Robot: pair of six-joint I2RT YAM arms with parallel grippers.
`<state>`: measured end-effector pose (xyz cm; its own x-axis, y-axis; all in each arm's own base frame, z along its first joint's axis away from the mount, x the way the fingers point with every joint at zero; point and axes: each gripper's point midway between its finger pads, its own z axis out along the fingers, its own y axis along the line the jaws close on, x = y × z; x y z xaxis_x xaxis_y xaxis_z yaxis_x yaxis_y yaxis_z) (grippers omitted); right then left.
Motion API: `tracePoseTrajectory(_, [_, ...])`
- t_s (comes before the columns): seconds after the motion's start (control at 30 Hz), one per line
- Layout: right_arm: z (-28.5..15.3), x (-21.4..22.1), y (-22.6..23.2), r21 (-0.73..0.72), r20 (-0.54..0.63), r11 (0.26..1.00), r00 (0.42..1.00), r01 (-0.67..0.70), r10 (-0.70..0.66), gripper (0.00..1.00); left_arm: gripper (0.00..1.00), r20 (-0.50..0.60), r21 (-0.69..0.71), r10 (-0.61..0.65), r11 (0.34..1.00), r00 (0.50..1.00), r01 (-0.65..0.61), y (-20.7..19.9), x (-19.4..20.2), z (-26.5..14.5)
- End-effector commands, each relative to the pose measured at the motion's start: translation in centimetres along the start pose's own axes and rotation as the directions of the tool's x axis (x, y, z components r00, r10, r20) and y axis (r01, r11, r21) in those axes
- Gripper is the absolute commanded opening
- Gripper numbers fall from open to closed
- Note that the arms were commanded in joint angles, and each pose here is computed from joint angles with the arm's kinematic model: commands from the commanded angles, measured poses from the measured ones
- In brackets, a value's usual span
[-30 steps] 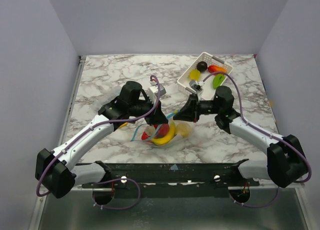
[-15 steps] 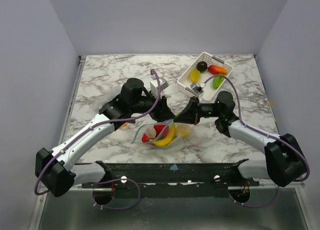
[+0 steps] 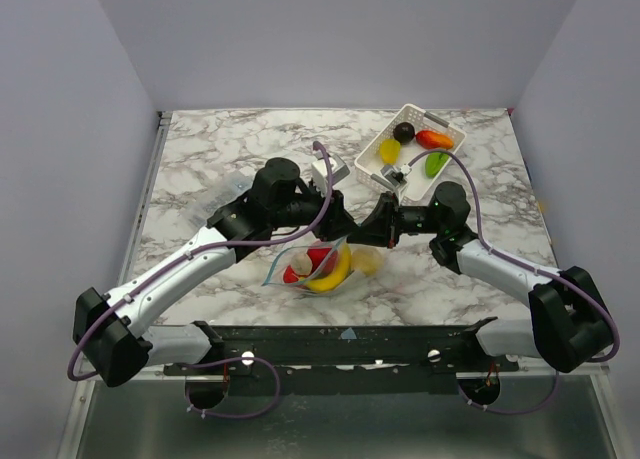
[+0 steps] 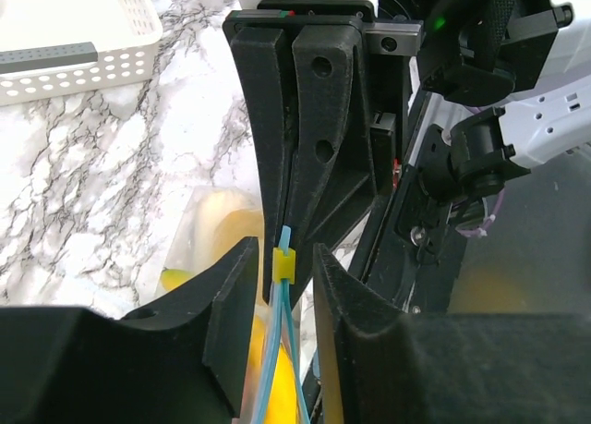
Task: Place the food in the zip-top bag and seal the zipper
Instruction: Zip the zipper food storage bag at the center of the board.
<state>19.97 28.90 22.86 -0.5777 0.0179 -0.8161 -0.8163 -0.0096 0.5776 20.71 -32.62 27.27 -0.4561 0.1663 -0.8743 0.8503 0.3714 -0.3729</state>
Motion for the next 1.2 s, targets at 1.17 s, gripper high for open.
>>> tracePoseTrajectory(1.17, [-0.9, -3.3, 0.2, 0.098, 0.264, 0.995, 0.964, -0.027, 0.000, 0.00, 0.00, -0.081, -0.050, 0.006, 0.999, 0.997, -0.010, 1.5, 2.4, 0.1])
